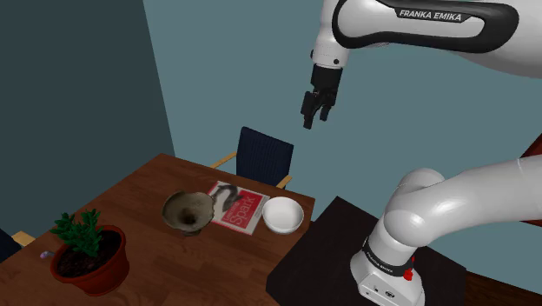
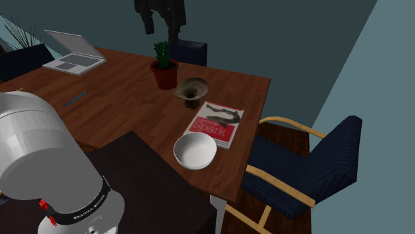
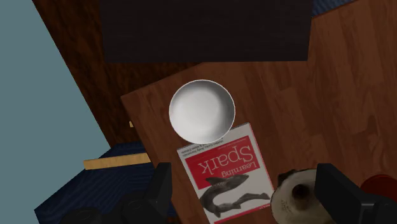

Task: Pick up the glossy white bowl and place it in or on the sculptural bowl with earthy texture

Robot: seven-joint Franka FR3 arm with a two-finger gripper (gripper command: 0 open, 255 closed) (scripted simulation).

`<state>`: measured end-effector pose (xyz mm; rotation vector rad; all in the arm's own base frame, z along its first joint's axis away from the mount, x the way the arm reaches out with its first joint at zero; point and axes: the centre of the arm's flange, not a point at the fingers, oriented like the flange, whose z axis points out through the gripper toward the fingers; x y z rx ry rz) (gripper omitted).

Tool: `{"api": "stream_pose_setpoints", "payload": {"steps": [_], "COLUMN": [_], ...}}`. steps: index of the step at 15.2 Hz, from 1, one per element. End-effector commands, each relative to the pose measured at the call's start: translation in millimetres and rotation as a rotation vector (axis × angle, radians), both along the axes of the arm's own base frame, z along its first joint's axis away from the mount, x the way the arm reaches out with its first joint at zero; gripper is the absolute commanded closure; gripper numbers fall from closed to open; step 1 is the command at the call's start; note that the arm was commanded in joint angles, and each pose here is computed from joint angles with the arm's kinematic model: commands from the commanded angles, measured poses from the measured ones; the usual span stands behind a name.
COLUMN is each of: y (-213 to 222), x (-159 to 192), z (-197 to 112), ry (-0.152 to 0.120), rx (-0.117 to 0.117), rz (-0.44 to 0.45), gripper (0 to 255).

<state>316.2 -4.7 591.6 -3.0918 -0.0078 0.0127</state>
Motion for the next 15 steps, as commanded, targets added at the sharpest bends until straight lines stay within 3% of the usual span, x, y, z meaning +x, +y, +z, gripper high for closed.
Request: {"api": "stream_pose_setpoints", "payload": {"steps": [1, 15], "y": [0.0, -57.5], "x": [0.0, 35.3], "z": [0.0, -175.5], "ry": [0.000, 0.005], "rx": [0.000, 0.055], "rz": [0.000, 0.026], "gripper": [0, 0]}}
